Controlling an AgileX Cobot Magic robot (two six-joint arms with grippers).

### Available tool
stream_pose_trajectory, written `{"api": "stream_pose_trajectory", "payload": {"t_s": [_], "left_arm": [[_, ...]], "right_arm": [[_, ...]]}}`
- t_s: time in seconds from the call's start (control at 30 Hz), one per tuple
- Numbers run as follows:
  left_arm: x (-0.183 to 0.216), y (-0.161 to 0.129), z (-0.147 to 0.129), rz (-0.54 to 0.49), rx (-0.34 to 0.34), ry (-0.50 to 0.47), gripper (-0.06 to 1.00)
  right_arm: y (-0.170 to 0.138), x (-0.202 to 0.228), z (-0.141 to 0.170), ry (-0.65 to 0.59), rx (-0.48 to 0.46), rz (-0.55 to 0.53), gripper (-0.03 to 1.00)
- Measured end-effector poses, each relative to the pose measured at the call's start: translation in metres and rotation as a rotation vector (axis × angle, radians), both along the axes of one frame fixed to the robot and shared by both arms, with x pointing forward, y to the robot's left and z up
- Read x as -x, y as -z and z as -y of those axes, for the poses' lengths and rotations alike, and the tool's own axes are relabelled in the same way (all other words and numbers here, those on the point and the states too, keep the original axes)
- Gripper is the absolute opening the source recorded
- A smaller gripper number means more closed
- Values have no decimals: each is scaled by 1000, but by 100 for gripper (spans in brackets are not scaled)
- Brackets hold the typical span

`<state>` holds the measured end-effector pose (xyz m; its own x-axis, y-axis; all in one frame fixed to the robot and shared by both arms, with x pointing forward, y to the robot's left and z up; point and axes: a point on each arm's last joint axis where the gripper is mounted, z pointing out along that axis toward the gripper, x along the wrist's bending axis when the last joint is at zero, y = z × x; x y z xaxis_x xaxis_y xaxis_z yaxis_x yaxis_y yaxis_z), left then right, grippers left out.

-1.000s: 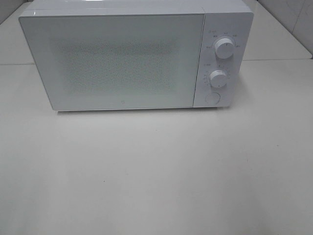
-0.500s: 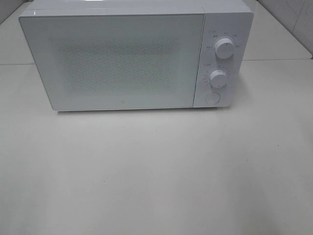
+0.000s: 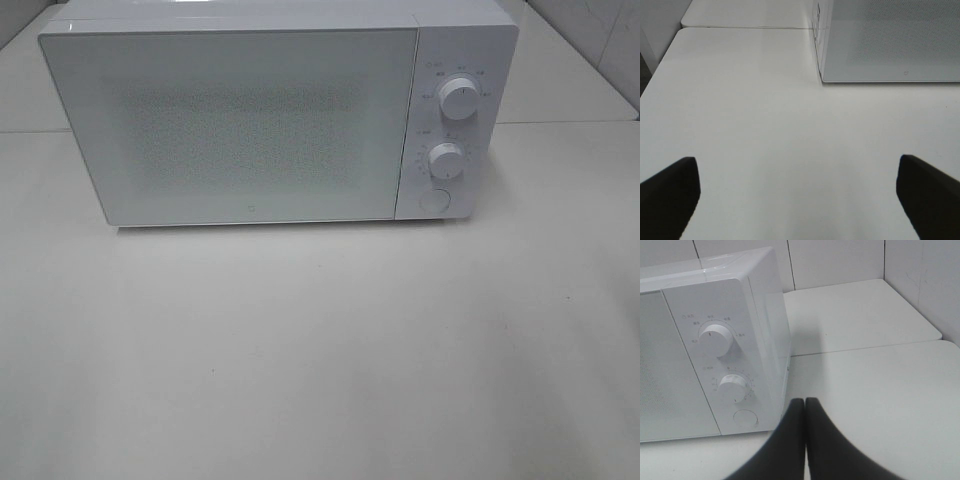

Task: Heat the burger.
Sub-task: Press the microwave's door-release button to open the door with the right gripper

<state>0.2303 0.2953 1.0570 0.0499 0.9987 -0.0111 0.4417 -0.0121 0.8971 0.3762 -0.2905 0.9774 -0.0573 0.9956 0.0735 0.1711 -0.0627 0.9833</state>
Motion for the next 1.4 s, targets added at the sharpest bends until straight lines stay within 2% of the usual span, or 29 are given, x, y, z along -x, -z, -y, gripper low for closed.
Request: {"api": "stream_pose_trajectory", "payload": {"t_s": [0.4,0.5,0.53,0.57,0.63,0.67,0.7,0.73,0.77,0.8,0.87,0.9,0.97,1.0,1.03,1.07,1.1,1.17,1.4], "left_arm": [[0,0,0,0,0,0,99],[0,0,0,0,0,0,99],[0,0,0,0,0,0,99],[0,0,0,0,0,0,99],[0,0,0,0,0,0,99],[0,0,0,0,0,0,99],[0,0,0,0,0,0,99],[0,0,0,0,0,0,99],[0,0,0,0,0,0,99],[0,0,0,0,0,0,99],[0,0,0,0,0,0,99],[0,0,0,0,0,0,99],[0,0,0,0,0,0,99],[0,0,0,0,0,0,99],[0,0,0,0,0,0,99],[0,0,0,0,0,0,99],[0,0,0,0,0,0,99],[0,0,0,0,0,0,99],[0,0,0,0,0,0,99]], "right_arm": [[31,-18,0,4,-6,-31,3],[39,-22,-1,7,-32,-42,3],[44,-25,-1,14,-77,-49,3],[44,-25,-1,14,-77,-49,3],[51,-29,-2,28,-189,-67,3],[51,-29,-2,28,-189,-67,3],[60,-31,-4,32,-278,-124,3],[64,-31,-5,35,-330,-153,3],[64,-31,-5,35,-330,-153,3],[74,-32,-7,45,-425,-227,3],[78,-32,-8,52,-459,-255,3],[87,-31,-9,80,-531,-313,3],[90,-31,-9,95,-568,-337,3],[94,-31,-9,126,-641,-366,3],[95,-31,-9,138,-672,-375,3],[95,-31,-9,138,-672,-375,3],[96,-31,-9,156,-719,-382,3],[96,-31,-9,168,-755,-385,3],[96,-32,-10,189,-838,-391,3]]}}
